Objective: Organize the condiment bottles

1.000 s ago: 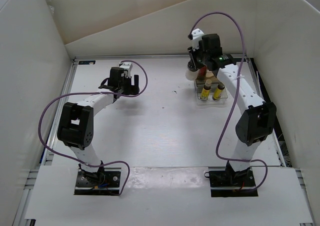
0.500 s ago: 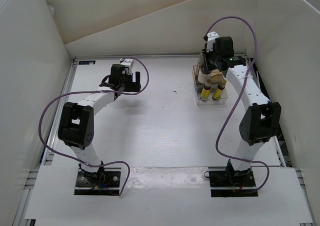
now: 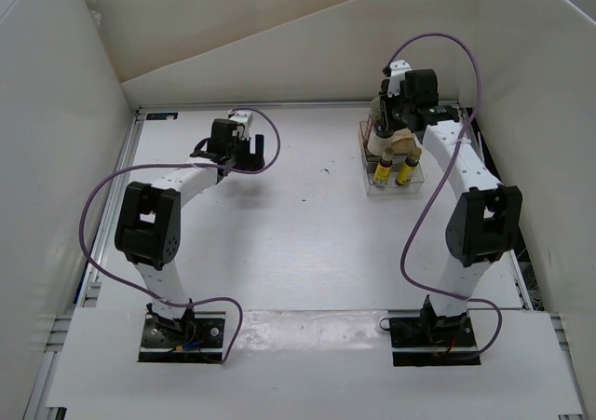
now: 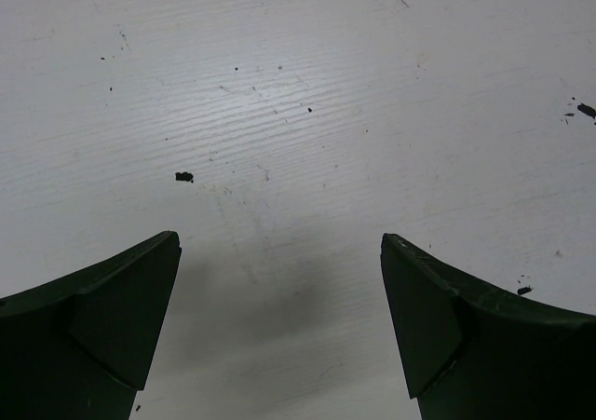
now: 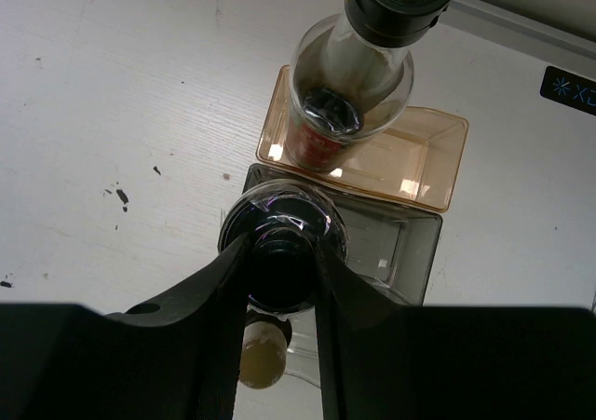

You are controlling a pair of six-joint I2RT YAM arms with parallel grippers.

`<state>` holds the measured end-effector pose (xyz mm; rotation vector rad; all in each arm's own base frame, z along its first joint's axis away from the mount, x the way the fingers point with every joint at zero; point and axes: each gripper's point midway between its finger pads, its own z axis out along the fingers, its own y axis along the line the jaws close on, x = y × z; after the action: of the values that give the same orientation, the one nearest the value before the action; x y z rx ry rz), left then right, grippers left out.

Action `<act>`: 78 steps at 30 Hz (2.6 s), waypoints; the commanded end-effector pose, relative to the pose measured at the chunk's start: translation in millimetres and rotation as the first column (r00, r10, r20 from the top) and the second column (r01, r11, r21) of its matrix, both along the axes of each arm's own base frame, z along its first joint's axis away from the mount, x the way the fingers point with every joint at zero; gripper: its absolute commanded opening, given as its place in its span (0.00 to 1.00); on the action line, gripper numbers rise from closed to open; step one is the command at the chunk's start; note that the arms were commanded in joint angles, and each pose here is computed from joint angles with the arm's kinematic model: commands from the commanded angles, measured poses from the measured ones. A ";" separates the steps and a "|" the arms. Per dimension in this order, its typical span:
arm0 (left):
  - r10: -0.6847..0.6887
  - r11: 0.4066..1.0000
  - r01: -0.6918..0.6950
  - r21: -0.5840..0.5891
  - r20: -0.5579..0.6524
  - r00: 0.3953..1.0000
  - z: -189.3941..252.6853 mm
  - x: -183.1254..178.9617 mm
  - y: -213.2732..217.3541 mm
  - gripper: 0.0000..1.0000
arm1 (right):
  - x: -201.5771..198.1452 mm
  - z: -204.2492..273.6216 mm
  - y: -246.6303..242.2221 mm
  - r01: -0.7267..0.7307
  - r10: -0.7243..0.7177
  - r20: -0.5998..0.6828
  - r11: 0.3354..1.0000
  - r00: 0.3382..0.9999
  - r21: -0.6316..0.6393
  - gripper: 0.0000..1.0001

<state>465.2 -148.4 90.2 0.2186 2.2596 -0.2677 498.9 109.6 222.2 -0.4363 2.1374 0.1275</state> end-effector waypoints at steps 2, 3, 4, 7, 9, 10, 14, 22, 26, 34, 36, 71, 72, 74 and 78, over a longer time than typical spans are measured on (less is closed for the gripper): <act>-0.015 1.000 0.016 -0.008 0.043 0.999 18.0 11.1 -6.4 1.00 | 21.6 17.1 2.2 0.000 -0.004 0.092 0.999 0.996 0.041 0.00; -0.018 1.000 0.018 -0.007 0.042 0.999 17.2 11.2 -7.2 1.00 | 23.6 12.1 3.2 0.001 -0.005 0.084 0.999 0.996 0.041 0.00; -0.017 1.000 0.017 -0.007 0.038 0.999 15.1 11.8 -7.4 1.00 | 23.9 11.6 2.7 0.001 -0.004 0.083 0.999 0.997 0.040 0.00; -0.019 1.000 0.019 -0.006 0.045 0.999 17.0 14.4 -8.0 1.00 | 27.7 7.0 2.3 0.002 -0.006 0.074 0.999 0.997 0.042 0.00; -0.019 1.000 0.019 -0.005 0.050 0.999 17.9 16.3 -7.7 1.00 | 28.7 6.6 4.0 0.000 -0.003 0.070 0.999 0.998 0.045 0.00; -0.018 1.000 0.019 -0.006 0.050 0.999 17.9 16.3 -7.7 1.00 | 30.0 4.7 3.1 0.003 -0.006 0.067 0.999 0.998 0.044 0.00; -0.015 1.000 0.016 -0.009 0.052 0.999 19.1 17.8 -6.9 1.00 | 31.1 -1.5 7.6 -0.003 0.001 0.056 0.999 0.998 0.043 0.00; -0.013 1.000 0.013 -0.011 0.043 0.999 13.6 15.8 -5.4 1.00 | 26.4 -17.0 11.2 -0.013 0.012 0.014 0.999 1.000 0.039 0.00; -0.013 1.000 0.013 -0.014 0.041 0.999 11.7 15.8 -5.2 1.00 | 24.4 -24.0 12.1 -0.016 0.016 0.001 0.999 1.000 0.033 0.00; -0.010 1.000 0.011 -0.015 0.033 0.999 7.7 15.7 -4.8 1.00 | 21.2 -35.4 12.6 -0.015 0.016 -0.025 1.000 1.000 0.028 0.00; -0.011 1.000 0.011 -0.014 0.033 0.999 7.2 15.8 -5.3 1.00 | 20.7 -37.5 12.4 -0.016 0.017 -0.027 1.000 0.999 0.026 0.00; -0.010 0.999 0.010 -0.031 0.017 1.000 1.9 16.9 -8.6 1.00 | 14.8 -37.7 -2.2 0.049 -0.049 0.007 0.998 0.999 -0.026 0.61; -0.011 0.999 0.012 -0.032 0.015 1.000 1.7 16.1 -8.7 1.00 | 13.6 -37.4 -2.3 0.051 -0.051 0.009 0.998 0.999 -0.033 0.61; -0.007 1.000 0.008 -0.030 0.016 1.000 2.8 14.4 -6.8 1.00 | 13.6 -30.7 -4.4 0.060 -0.059 0.031 0.997 0.998 -0.040 0.62; -0.009 0.999 0.010 -0.035 0.034 0.999 11.8 11.2 -6.7 1.00 | 6.9 1.6 -3.2 0.063 -0.057 0.104 0.997 0.993 -0.052 0.62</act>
<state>473.3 -152.0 72.4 0.2142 2.2908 -0.2793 502.6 106.4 161.1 -0.4166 2.2211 0.0565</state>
